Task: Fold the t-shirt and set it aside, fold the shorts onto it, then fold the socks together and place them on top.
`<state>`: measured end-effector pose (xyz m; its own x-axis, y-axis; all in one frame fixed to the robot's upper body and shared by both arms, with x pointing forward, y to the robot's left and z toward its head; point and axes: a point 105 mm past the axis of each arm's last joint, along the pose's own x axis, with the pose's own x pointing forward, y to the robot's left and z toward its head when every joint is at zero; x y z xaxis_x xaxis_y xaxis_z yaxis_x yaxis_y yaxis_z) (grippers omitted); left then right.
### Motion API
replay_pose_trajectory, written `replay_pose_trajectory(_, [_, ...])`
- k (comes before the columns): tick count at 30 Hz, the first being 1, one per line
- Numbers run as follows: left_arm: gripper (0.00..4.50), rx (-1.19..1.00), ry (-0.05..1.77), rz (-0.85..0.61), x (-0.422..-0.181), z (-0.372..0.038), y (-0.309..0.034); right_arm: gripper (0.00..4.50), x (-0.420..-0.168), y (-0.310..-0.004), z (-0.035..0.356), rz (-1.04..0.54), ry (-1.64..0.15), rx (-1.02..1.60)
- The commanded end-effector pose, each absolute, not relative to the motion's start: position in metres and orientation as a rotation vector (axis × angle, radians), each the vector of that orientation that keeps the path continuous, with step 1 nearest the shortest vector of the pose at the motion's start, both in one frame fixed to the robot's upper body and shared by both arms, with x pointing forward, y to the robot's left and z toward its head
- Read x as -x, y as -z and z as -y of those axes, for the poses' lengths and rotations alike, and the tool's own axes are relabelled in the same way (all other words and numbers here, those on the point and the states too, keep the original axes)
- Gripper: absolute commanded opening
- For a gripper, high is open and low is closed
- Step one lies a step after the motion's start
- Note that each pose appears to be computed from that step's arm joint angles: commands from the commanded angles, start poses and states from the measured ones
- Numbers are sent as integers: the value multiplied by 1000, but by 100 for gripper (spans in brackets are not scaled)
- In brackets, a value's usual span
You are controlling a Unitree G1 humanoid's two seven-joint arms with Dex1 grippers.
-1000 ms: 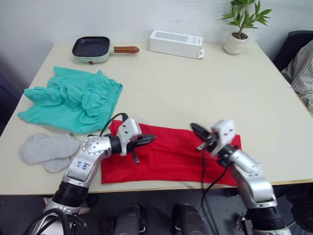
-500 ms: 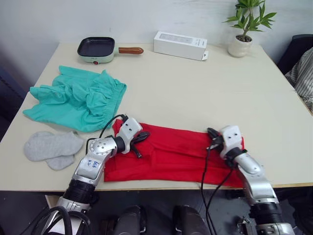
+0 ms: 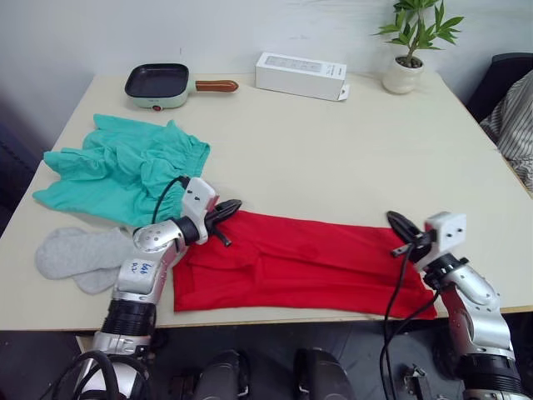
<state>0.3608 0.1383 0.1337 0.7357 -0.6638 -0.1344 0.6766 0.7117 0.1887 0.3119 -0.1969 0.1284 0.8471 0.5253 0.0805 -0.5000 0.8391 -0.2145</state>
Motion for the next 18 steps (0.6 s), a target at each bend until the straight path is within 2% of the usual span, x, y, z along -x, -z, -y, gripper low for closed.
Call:
replay_pose_trajectory(1, [0, -311, 746, -96, -360, -146, -128, 5, -302, -122, 157, 115, -630, 198])
replay_pose_trajectory(5, [0, -309, 693, -165, -360, -158, -115, 5, -293, -103, 147, 60, -630, 194])
replay_pose_trajectory(11, [0, -310, 697, -198, -356, -166, -108, 5, -290, -80, 216, -60, -497, 279])
replay_pose_trajectory(15, [0, -264, 831, -94, -347, -151, -127, 5, -286, -95, 260, -38, -477, 242])
replay_pose_trajectory(18, [0, -218, 980, 8, -330, -142, -149, 5, -279, -118, 279, -39, -595, 167])
